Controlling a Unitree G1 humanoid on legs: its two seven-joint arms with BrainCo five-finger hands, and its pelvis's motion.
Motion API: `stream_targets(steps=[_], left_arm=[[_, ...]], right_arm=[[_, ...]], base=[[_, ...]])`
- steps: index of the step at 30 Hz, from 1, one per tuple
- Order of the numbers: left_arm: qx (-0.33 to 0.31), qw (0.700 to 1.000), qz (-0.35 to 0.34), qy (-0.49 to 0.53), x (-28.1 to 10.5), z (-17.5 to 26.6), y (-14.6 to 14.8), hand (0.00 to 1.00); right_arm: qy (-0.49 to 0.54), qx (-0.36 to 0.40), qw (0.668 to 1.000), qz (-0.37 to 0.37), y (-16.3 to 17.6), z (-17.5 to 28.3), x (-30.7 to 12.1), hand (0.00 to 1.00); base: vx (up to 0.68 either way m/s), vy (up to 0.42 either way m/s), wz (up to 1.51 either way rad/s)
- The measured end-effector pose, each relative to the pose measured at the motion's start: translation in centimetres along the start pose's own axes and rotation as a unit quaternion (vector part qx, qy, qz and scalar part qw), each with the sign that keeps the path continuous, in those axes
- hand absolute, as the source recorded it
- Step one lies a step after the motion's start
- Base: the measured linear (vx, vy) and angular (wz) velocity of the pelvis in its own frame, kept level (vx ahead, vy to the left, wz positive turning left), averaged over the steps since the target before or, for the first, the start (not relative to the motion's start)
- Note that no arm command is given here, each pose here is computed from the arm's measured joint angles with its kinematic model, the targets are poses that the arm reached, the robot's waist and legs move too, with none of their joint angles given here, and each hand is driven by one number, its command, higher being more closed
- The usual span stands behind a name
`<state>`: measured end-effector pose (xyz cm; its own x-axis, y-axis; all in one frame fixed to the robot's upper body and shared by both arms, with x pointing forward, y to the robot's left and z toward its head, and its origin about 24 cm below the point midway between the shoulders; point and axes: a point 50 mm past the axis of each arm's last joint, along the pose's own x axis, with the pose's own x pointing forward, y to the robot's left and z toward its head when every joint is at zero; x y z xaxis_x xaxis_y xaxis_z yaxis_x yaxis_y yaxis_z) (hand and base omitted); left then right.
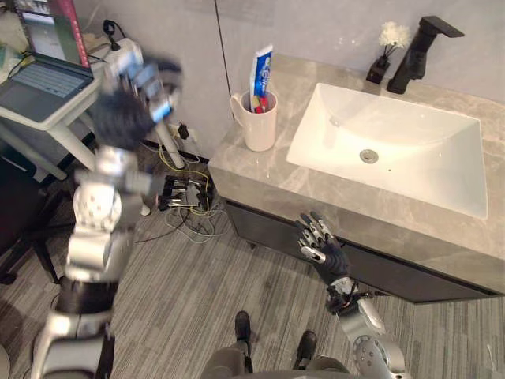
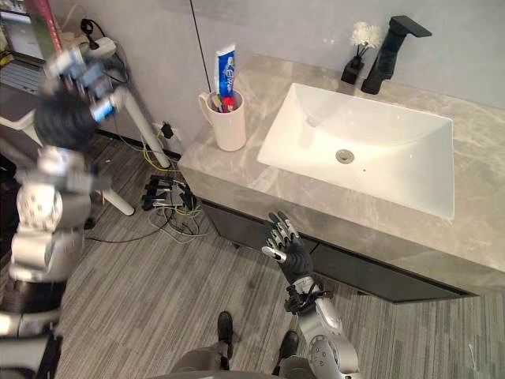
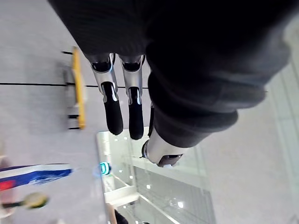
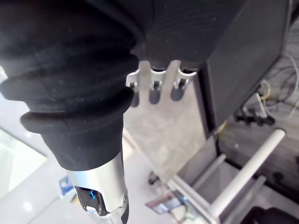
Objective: Organize washtable
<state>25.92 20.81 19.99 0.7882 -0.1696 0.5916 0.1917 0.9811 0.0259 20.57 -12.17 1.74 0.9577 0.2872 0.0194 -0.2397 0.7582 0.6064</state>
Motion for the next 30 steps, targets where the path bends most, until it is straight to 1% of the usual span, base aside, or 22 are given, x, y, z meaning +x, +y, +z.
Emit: stream_targets(steps=[1, 3, 5, 8, 10, 14, 17, 20, 25, 30], left_arm=[[-0.017, 0.999, 0.005, 0.040, -1.8, -1.4, -0.2, 1.00], [-0.037, 0.995, 0.008, 0.090, -3.8, -3.0, -0.5, 1.00], [-0.066, 0.985, -0.006, 0.161, -6.3, -5.0, -1.7, 1.00], [-0.085, 0.979, -0.021, 0.182, -6.8, -5.8, -2.7, 1.00], [-0.095, 0.977, -0.019, 0.189, -7.0, -6.2, -3.0, 1.00], [-0.093, 0.971, -0.026, 0.219, -7.3, -7.5, -3.5, 1.00], [-0.091, 0.970, -0.032, 0.221, -6.9, -8.0, -4.0, 1.00], [-0.084, 0.971, -0.048, 0.219, -5.6, -8.6, -4.7, 1.00], [-0.057, 0.981, -0.058, 0.176, -1.7, -8.3, -5.3, 1.00], [-0.046, 0.986, -0.070, 0.142, 1.5, -7.5, -5.9, 1.00]], right_arm=[[0.002, -0.001, 1.000, -0.003, -0.1, -0.1, -0.1, 0.00], [0.003, 0.000, 1.000, -0.004, -0.1, -0.2, -0.1, 0.00], [0.008, 0.000, 1.000, -0.006, -0.1, -0.4, -0.2, 0.00], [0.017, -0.001, 1.000, -0.007, -0.1, -0.7, -0.4, 0.00], [0.021, -0.002, 1.000, -0.007, -0.1, -0.8, -0.4, 0.00], [0.026, -0.003, 1.000, -0.012, -0.2, -1.0, -0.8, 0.00], [0.027, -0.003, 1.000, -0.013, -0.2, -1.0, -0.8, 0.00], [0.026, -0.002, 1.000, -0.012, -0.2, -1.0, -0.7, 0.00], [0.026, 0.001, 1.000, -0.007, 0.1, -1.0, -0.5, 0.00], [0.022, -0.001, 1.000, 0.002, 0.4, -0.8, 0.0, 0.00]], base=[[0.00, 0.025, 0.06], [-0.01, 0.018, 0.07], [0.00, 0.000, 0.00], [-0.01, 0.007, -0.01], [-0.01, 0.026, -0.06], [0.03, 0.015, -0.03], [0.04, 0.006, -0.01], [0.05, 0.010, -0.01], [0.07, 0.008, -0.03], [0.04, 0.009, -0.07]])
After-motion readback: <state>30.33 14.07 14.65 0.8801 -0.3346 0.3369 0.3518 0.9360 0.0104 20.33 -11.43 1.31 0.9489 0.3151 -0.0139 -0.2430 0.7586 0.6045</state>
